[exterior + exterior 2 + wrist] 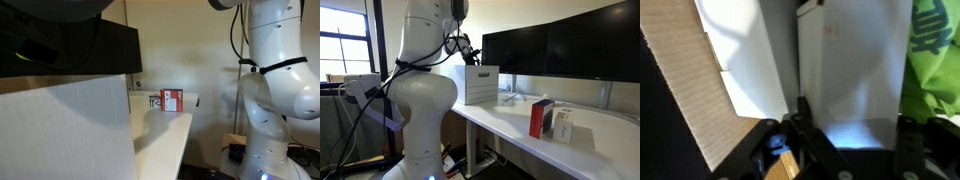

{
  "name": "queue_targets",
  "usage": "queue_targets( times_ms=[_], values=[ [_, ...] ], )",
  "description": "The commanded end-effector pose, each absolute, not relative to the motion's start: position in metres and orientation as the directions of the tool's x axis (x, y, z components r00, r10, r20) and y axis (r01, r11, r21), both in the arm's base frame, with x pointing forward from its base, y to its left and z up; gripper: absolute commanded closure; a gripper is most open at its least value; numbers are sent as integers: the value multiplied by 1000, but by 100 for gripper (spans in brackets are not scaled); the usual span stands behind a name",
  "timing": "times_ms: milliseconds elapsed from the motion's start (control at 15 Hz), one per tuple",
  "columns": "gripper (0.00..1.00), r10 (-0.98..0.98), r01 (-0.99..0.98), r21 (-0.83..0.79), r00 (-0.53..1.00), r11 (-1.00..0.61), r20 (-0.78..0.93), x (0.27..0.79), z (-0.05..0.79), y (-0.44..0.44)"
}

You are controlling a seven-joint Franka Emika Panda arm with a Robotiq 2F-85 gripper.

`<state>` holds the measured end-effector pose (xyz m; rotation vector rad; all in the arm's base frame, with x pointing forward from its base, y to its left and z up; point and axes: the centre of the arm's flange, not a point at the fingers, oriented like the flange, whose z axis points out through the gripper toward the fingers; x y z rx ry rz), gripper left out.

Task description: Remove the boxes from the storage box

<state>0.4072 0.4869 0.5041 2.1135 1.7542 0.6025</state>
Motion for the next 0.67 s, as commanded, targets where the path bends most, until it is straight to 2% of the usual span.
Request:
queue_targets(
  times_ms=[0, 600],
  values=[
    [70, 979, 831, 518, 173, -203, 106, 403, 503, 479],
    [70, 977, 849, 485, 200, -211, 76, 395, 538, 488]
  ],
)
